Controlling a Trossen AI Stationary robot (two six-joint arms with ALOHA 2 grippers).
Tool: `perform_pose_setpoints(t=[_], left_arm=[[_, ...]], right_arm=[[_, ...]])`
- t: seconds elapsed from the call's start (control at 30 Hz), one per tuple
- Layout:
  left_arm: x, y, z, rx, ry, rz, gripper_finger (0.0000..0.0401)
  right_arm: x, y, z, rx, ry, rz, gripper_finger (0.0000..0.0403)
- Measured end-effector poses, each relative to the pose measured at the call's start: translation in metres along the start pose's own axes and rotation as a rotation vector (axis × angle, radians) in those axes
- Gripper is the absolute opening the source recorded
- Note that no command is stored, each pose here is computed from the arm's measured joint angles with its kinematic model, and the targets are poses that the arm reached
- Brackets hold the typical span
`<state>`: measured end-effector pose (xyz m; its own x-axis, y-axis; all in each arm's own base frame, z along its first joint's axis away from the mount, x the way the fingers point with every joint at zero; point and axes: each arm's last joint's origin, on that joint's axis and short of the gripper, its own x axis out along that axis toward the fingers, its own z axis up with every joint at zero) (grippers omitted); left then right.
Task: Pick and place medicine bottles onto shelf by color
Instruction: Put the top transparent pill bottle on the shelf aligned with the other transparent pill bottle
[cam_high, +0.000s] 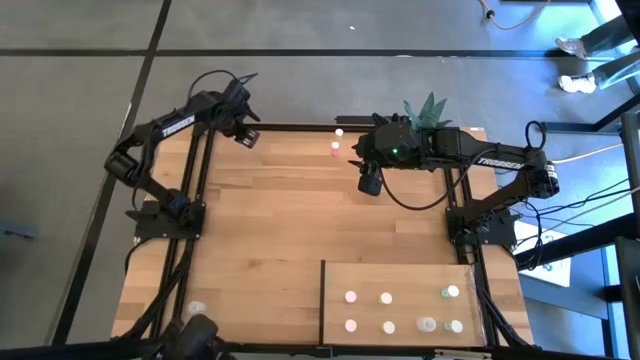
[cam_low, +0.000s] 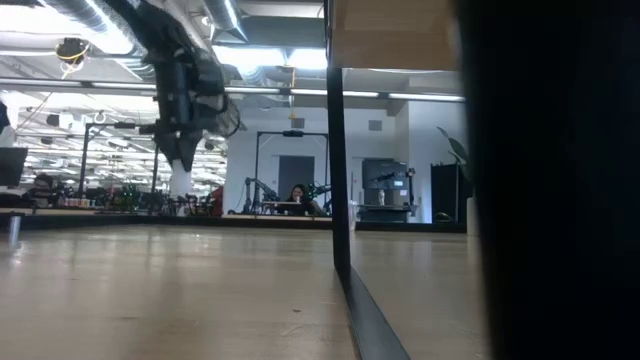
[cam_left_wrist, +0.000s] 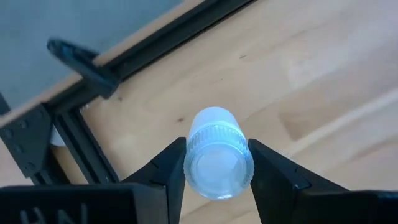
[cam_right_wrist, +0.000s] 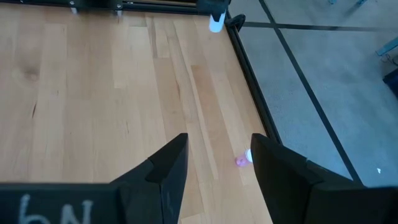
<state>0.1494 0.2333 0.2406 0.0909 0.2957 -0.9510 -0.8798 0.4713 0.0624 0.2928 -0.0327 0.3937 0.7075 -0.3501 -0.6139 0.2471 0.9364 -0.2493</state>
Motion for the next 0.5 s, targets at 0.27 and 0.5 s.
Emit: perform_pose_setpoints(t=[0.27, 0.5], left_arm=[[-0.037, -0.04, -0.021, 0.208, -0.054, -0.093, 0.0137], [-0.045, -0.091, -0.044, 0.423, -0.004, -0.153, 0.0137]], right_arm=[[0.0, 0.0, 0.0, -0.001, 0.0, 0.0, 0.0177], [0.0, 0.0, 0.0, -0.001, 0.0, 0.0, 0.0177]])
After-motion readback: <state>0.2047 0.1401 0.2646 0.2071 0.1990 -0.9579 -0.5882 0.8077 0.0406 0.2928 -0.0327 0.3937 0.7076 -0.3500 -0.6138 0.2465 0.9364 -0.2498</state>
